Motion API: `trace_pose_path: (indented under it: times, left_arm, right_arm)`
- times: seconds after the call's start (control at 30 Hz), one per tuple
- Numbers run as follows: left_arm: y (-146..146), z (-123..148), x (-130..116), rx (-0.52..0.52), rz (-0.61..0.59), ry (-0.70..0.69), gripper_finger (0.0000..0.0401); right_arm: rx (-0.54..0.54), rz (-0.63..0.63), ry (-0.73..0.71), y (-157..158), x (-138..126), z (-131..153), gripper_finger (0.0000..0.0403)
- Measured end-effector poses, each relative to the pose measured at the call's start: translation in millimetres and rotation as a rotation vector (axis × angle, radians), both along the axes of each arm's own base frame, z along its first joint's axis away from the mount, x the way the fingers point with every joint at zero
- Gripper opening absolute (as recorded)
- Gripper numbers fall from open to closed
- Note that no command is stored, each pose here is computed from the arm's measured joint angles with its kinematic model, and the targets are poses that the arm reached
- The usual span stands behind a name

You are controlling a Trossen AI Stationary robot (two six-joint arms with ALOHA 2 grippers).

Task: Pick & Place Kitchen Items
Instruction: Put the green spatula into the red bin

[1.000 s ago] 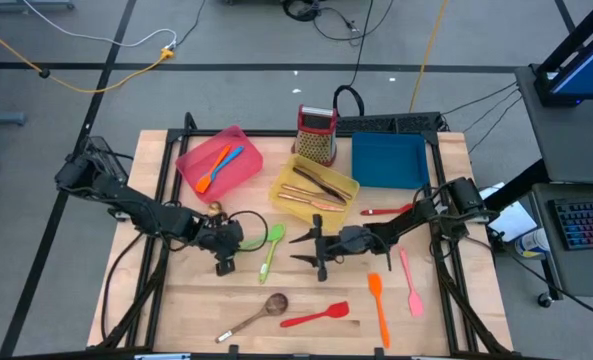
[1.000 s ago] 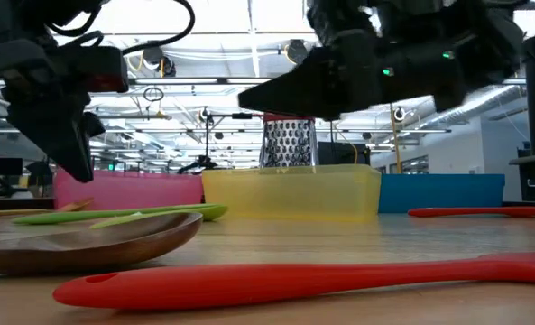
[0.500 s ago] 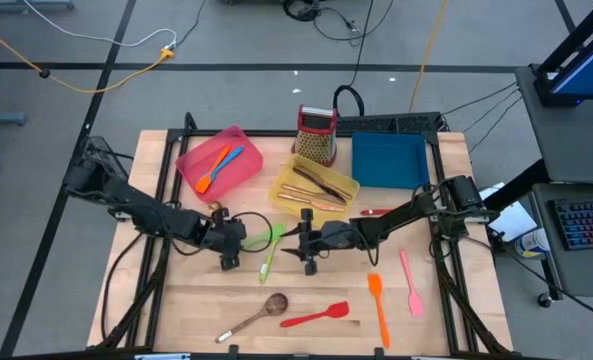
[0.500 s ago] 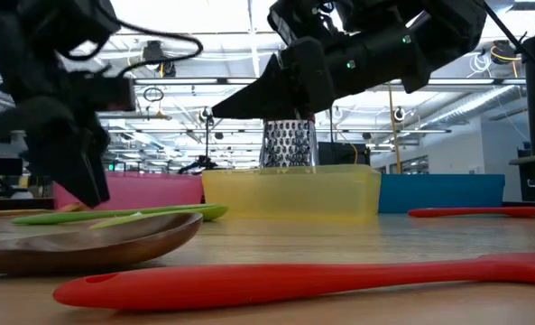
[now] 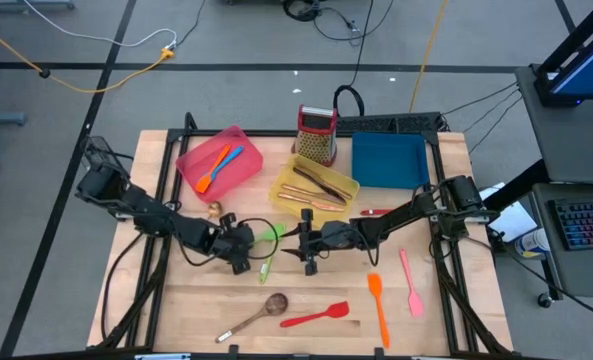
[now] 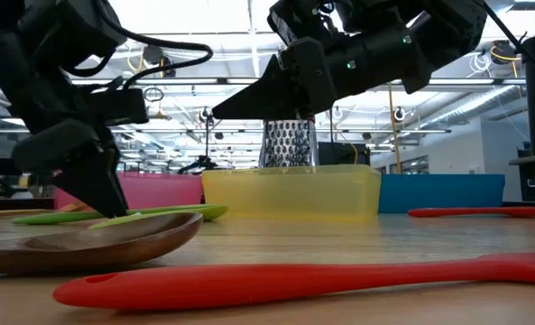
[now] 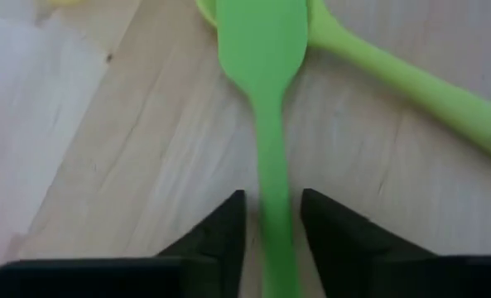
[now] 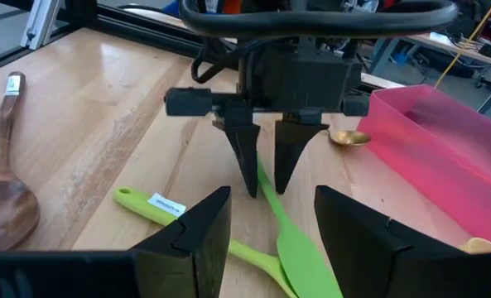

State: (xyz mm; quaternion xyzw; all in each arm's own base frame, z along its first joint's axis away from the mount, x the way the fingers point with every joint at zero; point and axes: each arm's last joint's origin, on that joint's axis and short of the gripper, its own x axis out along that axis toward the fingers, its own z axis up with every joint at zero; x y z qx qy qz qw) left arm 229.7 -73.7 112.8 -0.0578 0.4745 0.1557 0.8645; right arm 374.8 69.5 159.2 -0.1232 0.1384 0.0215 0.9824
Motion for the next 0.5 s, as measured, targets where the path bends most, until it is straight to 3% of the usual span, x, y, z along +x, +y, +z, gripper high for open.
trace_pose_path:
  times: [0.2,0.5]
  left_arm:
    - [-1,2,7,0.014,-0.035,-0.067,0.0030]
    - [10,12,10,0.002,0.014,-0.118,0.0035]
  right_arm:
    - [0.000,0.000,0.000,0,0,0,0.0171]
    - [0.000,0.001,0.000,0,0,0,0.0171]
